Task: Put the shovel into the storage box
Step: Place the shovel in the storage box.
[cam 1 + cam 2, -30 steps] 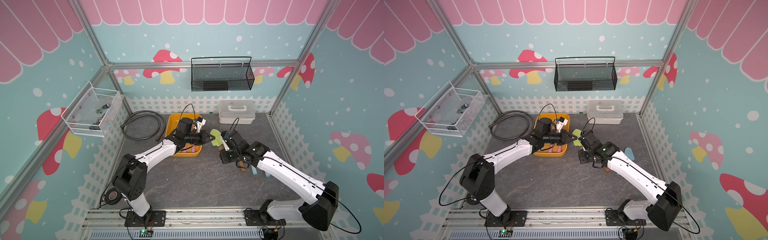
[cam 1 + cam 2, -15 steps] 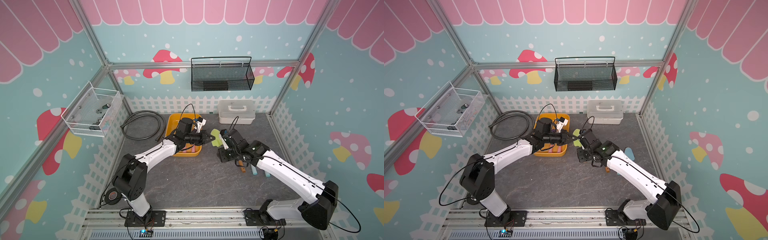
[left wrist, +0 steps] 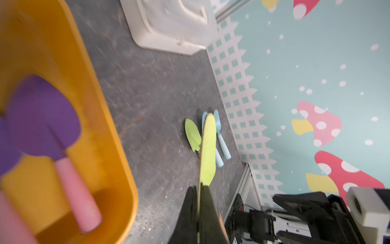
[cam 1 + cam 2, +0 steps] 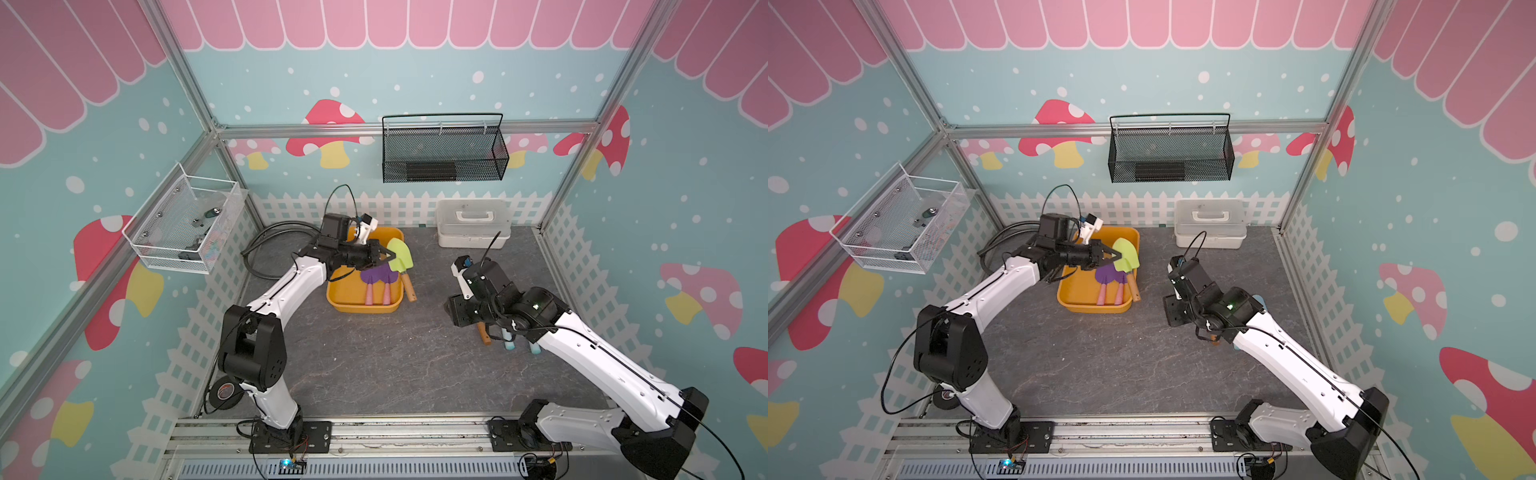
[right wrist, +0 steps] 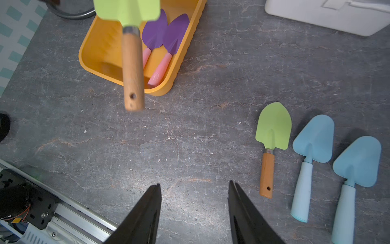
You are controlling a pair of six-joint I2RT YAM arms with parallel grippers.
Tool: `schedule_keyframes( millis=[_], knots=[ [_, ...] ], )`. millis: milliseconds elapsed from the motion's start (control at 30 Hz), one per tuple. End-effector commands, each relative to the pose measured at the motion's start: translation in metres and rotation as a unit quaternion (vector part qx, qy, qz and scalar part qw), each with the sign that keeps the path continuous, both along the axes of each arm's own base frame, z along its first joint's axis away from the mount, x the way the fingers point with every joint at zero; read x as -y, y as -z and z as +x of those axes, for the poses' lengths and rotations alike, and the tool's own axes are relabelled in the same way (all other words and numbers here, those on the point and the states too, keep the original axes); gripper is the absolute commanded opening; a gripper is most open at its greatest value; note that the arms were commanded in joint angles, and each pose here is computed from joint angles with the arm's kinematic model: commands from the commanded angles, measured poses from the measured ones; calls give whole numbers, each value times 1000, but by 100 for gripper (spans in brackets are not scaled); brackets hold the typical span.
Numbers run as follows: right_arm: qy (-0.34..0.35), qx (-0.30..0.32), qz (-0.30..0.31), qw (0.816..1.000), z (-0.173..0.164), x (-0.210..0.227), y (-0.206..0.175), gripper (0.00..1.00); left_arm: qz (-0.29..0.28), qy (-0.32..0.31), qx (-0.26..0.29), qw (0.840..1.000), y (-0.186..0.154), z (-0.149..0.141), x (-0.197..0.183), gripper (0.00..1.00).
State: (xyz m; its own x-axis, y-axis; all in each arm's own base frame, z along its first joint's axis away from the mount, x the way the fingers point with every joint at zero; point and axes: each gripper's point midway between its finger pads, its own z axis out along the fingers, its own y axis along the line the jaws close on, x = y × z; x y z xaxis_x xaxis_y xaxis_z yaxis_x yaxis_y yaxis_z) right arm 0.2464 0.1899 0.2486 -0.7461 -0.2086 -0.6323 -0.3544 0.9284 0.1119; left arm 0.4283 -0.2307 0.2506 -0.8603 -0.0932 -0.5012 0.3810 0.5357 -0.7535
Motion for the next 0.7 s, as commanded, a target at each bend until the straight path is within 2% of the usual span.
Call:
schedule_keyframes(
  millis=[0,133,233,433,567,667],
  knots=[
    [4,-4,-33,999,-4,11,7,54,42,39,-24,998,15,-2,-26,0],
    [4,-12,-39,999,-7,14,16,54,92,46,-49,994,29,18,-47,0],
    [6,-12,-40,999,-9,17,18,54,163,45,-73,983,50,32,-61,0],
    [8,-20,-38,999,-17,22,26,54,259,33,-88,961,75,55,-86,0],
    [8,-27,-35,999,-22,24,32,54,294,23,-81,952,83,65,-99,0],
    [9,-34,-32,999,-24,24,35,54,299,15,-78,951,86,72,-109,0]
  ],
)
